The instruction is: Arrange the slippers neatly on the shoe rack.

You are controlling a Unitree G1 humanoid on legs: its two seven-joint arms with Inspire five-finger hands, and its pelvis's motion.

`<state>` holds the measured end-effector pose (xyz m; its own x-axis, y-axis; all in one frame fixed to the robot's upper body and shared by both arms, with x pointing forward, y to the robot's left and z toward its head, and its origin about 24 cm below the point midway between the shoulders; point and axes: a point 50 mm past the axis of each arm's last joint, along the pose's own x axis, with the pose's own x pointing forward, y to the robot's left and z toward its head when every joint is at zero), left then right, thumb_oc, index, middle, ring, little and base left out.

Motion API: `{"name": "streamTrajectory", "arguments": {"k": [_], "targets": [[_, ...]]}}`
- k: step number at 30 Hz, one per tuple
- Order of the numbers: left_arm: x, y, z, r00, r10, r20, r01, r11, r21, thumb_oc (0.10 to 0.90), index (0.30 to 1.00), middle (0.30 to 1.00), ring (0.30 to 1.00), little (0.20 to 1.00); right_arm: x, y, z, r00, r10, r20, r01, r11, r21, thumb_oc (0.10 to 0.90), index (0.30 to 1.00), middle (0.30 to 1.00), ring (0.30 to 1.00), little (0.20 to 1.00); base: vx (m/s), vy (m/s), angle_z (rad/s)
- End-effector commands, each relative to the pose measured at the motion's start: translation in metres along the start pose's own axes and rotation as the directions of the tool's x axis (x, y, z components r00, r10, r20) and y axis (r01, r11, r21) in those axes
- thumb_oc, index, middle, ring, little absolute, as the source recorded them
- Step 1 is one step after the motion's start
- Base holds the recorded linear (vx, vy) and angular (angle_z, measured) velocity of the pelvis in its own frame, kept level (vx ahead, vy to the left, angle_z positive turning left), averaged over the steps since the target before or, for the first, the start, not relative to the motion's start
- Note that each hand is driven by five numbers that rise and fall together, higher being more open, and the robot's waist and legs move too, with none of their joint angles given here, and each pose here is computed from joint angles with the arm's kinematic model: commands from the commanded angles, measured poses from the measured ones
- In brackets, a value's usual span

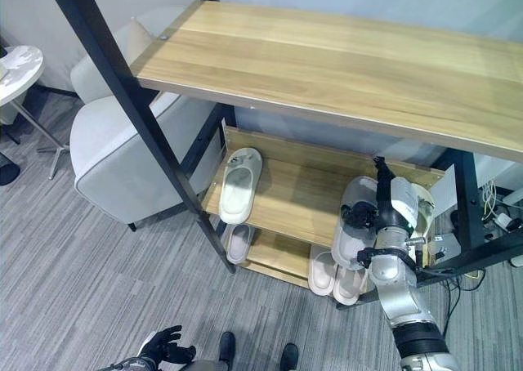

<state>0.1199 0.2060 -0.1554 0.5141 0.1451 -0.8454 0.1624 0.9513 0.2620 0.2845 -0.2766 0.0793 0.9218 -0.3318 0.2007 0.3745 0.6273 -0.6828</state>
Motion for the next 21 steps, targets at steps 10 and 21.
{"name": "streamTrajectory", "arguments": {"k": [10,21], "targets": [[-0.011,0.001,-0.049,0.977,-0.002,-0.213,0.018,0.997,0.077,0.800,0.900,0.900,0.900,0.900,0.006,-0.058,0.064,0.919,-0.168,0.356,0.172,0.985,0.019,0.800,0.900,0.900,0.900,0.900,-0.01,0.007,-0.03],[-0.011,0.003,-0.050,0.974,-0.024,-0.225,0.040,0.997,0.068,0.800,0.900,0.900,0.900,0.900,0.004,-0.065,0.030,0.971,-0.036,0.237,0.088,0.974,-0.210,0.800,0.900,0.900,0.900,0.900,-0.01,0.001,-0.03]]}}
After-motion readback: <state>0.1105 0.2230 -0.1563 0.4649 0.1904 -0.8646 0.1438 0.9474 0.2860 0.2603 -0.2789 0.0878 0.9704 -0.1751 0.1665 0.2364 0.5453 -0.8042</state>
